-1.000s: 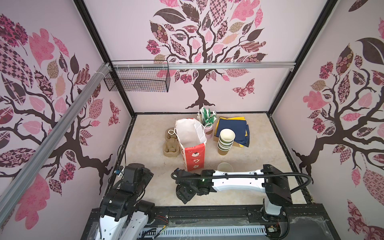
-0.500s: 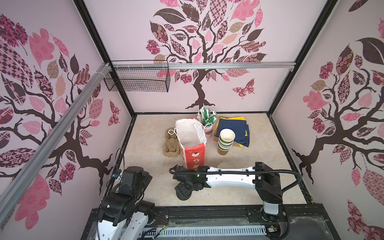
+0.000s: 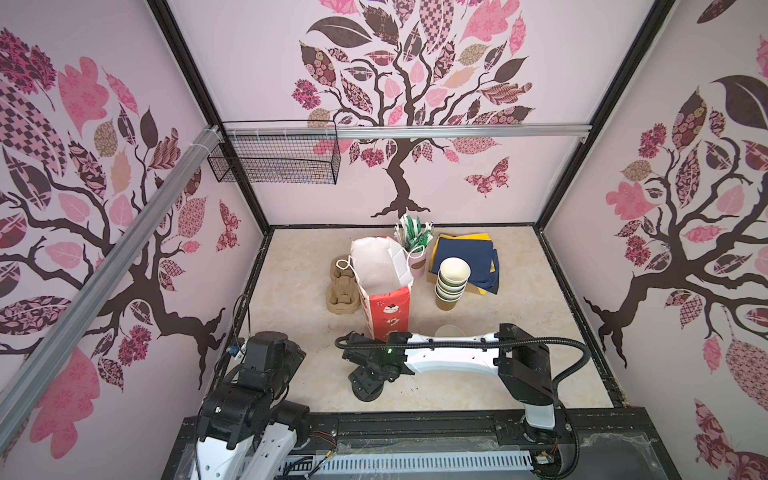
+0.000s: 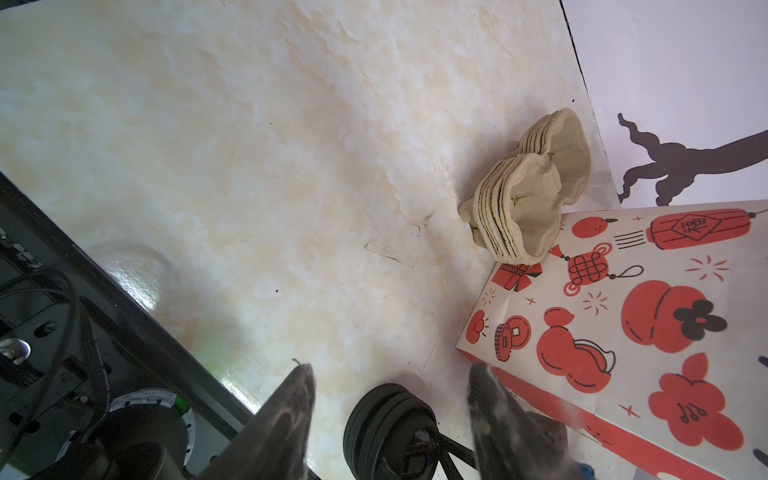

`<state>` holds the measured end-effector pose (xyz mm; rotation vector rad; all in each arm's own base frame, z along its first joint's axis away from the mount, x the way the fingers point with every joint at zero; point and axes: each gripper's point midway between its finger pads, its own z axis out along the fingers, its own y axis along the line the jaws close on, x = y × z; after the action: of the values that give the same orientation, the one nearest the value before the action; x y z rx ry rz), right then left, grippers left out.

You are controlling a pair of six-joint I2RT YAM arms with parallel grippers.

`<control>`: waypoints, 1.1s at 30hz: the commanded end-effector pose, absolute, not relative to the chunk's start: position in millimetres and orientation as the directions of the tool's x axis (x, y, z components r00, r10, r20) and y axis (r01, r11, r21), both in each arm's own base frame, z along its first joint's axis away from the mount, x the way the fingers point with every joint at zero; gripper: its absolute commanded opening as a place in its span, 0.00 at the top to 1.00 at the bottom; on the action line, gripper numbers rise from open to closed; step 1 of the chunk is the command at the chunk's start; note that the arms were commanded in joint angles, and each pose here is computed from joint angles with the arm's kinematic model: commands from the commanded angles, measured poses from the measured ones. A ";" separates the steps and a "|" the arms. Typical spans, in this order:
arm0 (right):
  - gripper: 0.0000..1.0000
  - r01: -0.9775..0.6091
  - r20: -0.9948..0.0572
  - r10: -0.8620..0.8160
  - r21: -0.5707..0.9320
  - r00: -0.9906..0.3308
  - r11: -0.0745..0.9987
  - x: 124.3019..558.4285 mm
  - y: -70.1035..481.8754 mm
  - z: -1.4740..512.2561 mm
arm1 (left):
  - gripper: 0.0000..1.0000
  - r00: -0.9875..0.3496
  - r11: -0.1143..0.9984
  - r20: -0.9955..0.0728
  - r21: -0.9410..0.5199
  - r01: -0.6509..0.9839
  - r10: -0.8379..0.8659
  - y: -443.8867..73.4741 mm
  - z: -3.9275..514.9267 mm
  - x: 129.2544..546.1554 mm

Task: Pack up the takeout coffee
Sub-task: 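Lower the right gripper onto the black lid and grasp it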

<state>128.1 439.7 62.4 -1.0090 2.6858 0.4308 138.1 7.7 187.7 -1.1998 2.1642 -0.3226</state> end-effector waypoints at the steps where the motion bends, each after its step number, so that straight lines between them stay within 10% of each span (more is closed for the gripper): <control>1: 0.17 -0.670 -0.285 -0.615 0.161 -0.735 0.725 126.2 434.7 53.7 | 0.38 -0.380 0.561 -0.424 -0.493 -0.665 -0.822 8.8 192.0 140.0; 16: 0.27 -0.687 -0.381 -0.601 0.143 -0.702 0.712 134.7 427.0 95.0 | 0.37 -0.378 0.548 -0.406 -0.496 -0.673 -0.832 6.7 186.0 140.9; 33: 0.26 -0.690 -0.431 -0.565 0.226 -0.704 0.688 127.1 424.0 103.1 | 0.42 -0.530 0.481 -0.098 -0.581 -0.657 -0.843 -56.3 128.7 150.1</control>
<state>130.3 420.4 88.2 -1.0285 2.5760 0.4617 148.0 -35.3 138.1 -1.2474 2.3099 -0.5516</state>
